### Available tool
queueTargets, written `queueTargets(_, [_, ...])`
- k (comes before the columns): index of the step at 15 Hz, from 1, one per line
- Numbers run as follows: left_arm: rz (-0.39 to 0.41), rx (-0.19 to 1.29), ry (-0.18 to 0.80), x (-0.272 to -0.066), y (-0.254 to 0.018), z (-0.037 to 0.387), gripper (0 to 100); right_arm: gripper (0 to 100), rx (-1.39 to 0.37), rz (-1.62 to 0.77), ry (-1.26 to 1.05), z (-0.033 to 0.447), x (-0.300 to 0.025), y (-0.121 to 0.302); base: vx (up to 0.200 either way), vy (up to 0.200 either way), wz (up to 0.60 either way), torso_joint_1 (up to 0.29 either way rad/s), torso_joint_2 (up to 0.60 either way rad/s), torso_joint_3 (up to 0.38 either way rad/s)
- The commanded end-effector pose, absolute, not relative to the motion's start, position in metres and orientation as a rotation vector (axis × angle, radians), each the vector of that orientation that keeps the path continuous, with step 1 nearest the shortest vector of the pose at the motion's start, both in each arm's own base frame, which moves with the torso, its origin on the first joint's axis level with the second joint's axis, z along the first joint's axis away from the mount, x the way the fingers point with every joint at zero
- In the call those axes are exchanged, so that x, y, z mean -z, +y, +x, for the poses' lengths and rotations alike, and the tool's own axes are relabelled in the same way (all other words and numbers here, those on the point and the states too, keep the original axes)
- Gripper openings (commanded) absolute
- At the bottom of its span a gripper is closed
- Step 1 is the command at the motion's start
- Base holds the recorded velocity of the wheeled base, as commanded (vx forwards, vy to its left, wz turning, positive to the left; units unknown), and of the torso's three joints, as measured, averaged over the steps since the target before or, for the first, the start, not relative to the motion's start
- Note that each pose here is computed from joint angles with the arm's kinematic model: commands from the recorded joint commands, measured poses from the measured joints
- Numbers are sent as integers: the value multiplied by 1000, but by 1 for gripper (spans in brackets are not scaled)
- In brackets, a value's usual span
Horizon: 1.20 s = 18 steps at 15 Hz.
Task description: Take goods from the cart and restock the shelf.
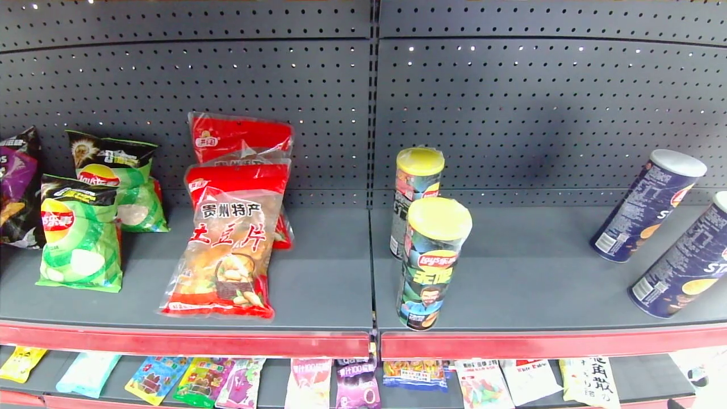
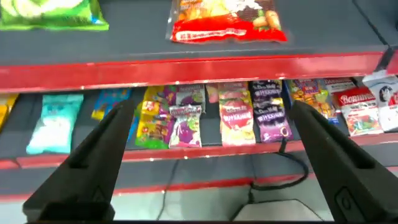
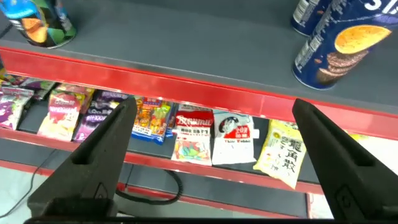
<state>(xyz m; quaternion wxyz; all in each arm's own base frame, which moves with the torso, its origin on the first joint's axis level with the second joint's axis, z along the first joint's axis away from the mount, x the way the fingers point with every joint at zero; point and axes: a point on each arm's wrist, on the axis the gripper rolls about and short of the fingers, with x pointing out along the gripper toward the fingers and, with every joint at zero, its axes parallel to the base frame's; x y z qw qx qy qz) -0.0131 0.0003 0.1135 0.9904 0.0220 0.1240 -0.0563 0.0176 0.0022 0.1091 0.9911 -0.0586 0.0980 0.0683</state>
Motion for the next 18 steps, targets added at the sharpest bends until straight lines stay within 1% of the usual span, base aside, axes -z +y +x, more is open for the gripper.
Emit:
queueTargets(1, [67, 124, 210, -111, 1, -18, 100, 100, -139, -115, 163, 10, -101, 1, 0, 0, 0, 0, 0, 0])
queueTargets(3, [79, 122, 207, -108, 1, -18, 100, 100, -138, -115, 152, 8, -97, 1, 0, 0, 0, 0, 0, 0])
queueTargets(9, [83, 120, 170, -102, 1, -24, 100, 100, -132, -115, 154, 0, -89, 0, -200, 0, 0, 5, 6, 3])
queueTargets(13, [109, 120, 163, -96, 2, -25, 100, 100, -132, -118, 176, -7, -87, -1, 0, 0, 0, 0, 0, 0])
queueTargets(14, [124, 122, 162, -93, 2, -25, 100, 100, -136, -115, 160, -8, -87, -1, 0, 0, 0, 0, 0, 0])
queueTargets(18, [126, 120, 165, -91, 2, -25, 100, 100, -121, -109, 83, -15, -86, -2, 0, 0, 0, 0, 0, 0])
